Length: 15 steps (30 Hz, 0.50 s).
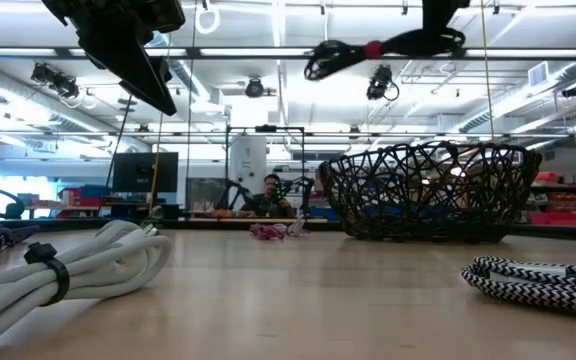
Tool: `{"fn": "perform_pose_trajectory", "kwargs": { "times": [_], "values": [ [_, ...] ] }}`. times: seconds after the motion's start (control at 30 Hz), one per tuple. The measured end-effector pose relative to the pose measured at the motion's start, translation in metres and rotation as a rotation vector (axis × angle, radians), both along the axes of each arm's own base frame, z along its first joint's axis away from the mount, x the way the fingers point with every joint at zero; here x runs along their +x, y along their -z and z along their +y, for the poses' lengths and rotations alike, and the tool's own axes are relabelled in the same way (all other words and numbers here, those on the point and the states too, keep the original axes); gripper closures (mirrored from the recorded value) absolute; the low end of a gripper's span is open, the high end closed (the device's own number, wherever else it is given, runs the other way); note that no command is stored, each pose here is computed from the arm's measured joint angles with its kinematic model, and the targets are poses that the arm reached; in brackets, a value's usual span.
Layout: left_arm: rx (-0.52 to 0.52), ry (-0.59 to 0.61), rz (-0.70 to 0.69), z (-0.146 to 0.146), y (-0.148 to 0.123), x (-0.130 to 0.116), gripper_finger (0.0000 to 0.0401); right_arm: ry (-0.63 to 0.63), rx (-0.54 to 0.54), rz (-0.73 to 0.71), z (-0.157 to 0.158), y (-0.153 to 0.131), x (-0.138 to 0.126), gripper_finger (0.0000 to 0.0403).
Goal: Pick and place USB-C Cables
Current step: Put the left black charger cable into the black wire basket
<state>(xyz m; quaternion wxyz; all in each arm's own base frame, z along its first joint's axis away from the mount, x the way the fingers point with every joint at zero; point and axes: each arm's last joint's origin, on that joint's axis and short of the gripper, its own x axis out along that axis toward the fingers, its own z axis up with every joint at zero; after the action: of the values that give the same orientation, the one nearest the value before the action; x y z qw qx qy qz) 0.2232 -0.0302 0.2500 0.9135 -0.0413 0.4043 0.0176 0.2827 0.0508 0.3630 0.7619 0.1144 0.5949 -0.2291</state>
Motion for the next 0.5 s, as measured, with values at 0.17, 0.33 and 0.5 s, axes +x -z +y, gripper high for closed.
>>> {"fn": "perform_pose_trajectory", "kwargs": {
  "times": [0.17, 0.33, 0.5],
  "values": [
    [-0.001, 0.0, -0.004, 0.0, 0.0, 0.0, 0.0209, -0.046, -0.04, 0.001, -0.032, -0.013, -0.012, 0.0385],
    [-0.007, -0.005, -0.022, 0.0, -0.001, 0.002, 0.0209, -0.101, -0.043, 0.038, -0.067, -0.015, -0.015, 0.0385],
    [-0.028, -0.024, -0.041, 0.0, -0.003, 0.003, 0.0209, -0.127, -0.051, 0.078, -0.103, -0.014, -0.02, 0.0385]
  ]
}}
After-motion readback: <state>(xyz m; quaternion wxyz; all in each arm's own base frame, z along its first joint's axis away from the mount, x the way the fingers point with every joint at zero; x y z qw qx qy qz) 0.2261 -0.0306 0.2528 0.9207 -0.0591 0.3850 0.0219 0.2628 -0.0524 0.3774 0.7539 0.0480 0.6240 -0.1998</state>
